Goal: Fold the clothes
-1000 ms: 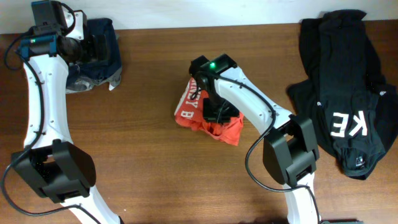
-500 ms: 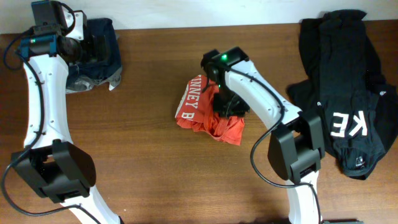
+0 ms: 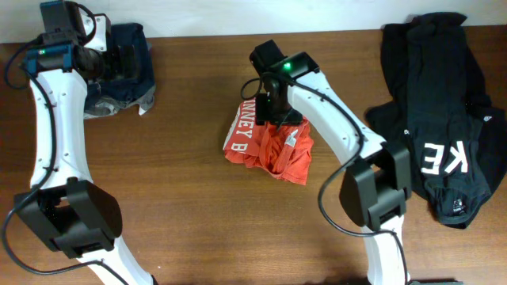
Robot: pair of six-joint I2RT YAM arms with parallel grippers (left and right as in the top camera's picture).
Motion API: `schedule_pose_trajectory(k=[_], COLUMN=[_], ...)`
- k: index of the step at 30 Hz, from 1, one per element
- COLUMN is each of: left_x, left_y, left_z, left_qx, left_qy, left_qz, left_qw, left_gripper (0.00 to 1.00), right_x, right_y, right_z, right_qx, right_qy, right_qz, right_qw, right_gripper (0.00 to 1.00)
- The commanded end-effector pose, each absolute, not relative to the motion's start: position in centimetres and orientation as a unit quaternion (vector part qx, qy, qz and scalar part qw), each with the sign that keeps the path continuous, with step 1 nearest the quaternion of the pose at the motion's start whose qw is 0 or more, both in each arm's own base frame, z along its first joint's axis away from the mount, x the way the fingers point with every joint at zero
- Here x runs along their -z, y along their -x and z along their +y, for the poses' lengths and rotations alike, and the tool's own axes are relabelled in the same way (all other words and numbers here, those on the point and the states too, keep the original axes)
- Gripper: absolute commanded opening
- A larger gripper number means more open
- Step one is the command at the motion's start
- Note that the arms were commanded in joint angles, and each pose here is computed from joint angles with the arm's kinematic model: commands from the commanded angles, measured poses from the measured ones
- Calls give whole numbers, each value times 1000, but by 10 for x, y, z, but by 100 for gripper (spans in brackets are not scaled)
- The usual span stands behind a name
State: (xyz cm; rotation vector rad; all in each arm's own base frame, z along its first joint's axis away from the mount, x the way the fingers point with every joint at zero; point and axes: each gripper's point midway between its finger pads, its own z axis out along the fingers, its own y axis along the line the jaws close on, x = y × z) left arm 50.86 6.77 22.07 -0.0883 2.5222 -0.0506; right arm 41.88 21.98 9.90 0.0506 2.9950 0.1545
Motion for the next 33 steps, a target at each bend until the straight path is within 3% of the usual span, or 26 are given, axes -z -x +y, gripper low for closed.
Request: schedule_pose_trajectory(k=[1,8,10,13,16,28,29,31,33], left_x=[-228,-228,-228,-227,-227,-227,-227,-227,-226], left_y=[-505,-505,-505,-504,-504,-504,-504,-504,-504], left_z=[70,70,70,70,70,70,70,70,70], left_qx=[10,10,10,10,10,10,10,10,10], left_qy=[26,26,26,26,26,26,26,26,26], left_qz=[951,951,951,952,952,952,952,952,952], left_qw=[309,309,308,306,306,305,305,305,305], left_gripper=[99,99,99,99,99,99,99,99,99], right_x=[-83,-66,-63,-63,-63,-62,-62,-62,-62], right_y=[-427,-420,-418,-421,-423,-420,-419,-418,-418], right_z=[228,229,227,220,207,130,126,122,123], right_qx=[-59,-57,-54,-48,-43,-16,-14,-13,-15], right_qy=[-12,-12,-13,-23,-38,-114,-119,-117,-105], right_qz=[996,997,998,998,998,993,992,993,994], right_qw=[72,43,40,42,34,-21,-25,-29,-30], right_gripper=[60,56,48,22,4,4,4,23,64])
